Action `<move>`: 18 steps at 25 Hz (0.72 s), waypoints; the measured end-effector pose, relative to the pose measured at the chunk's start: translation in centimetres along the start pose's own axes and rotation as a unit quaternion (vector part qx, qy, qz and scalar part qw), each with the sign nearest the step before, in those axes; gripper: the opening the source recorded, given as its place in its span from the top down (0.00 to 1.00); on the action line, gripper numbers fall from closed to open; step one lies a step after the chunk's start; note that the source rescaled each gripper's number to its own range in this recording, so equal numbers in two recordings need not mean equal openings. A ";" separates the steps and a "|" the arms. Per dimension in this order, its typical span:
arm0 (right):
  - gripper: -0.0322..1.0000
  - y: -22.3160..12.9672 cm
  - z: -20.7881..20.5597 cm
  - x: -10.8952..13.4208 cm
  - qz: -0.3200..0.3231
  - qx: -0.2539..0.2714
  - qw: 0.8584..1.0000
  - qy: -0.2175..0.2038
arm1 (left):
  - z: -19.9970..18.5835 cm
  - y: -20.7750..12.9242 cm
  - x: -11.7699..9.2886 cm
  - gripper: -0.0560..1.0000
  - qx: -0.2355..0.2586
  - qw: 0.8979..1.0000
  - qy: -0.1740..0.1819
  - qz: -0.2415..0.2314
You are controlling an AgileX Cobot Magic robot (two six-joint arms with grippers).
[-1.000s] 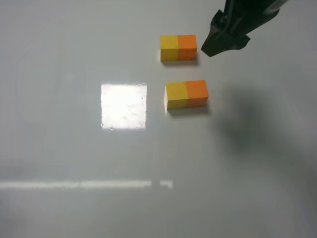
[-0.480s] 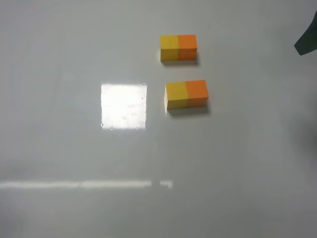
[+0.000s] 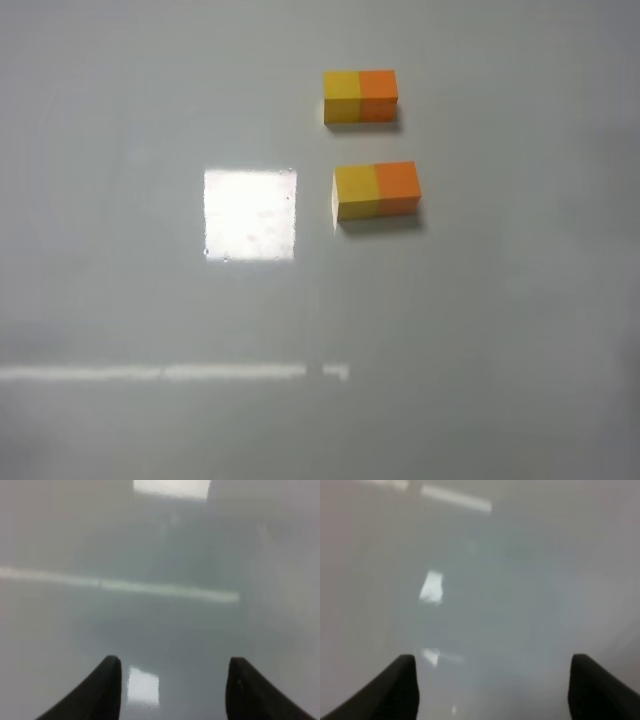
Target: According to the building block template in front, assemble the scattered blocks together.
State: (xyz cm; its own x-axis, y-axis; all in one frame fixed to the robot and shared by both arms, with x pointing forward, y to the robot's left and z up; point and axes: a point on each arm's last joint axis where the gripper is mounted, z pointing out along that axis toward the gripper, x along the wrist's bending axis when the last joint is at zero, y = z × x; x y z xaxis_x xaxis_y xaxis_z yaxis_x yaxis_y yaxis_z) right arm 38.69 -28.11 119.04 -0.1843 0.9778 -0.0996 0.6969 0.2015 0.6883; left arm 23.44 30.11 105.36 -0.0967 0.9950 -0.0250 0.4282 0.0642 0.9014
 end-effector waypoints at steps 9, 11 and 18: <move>0.29 -11.0 -1.7 0.8 0.052 -0.080 0.995 -0.016 | 0.0 0.0 0.0 0.84 0.000 1.000 0.000 0.000; 0.29 -12.9 -1.6 1.0 0.055 -0.099 0.993 -0.018 | 0.0 0.0 0.0 0.84 0.000 1.000 0.000 0.000; 0.29 -18.1 -0.9 1.5 0.057 -0.138 0.988 -0.022 | 0.0 0.0 0.0 0.84 0.000 1.000 0.000 0.000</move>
State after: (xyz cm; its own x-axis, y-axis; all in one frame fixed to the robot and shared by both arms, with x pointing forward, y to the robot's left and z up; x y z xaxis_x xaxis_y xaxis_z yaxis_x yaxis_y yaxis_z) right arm 25.18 -30.33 107.09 -0.0808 0.9961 -0.0368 0.4938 0.0721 0.8666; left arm 23.44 30.11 105.36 -0.0967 0.9950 -0.0250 0.4282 0.0642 0.9014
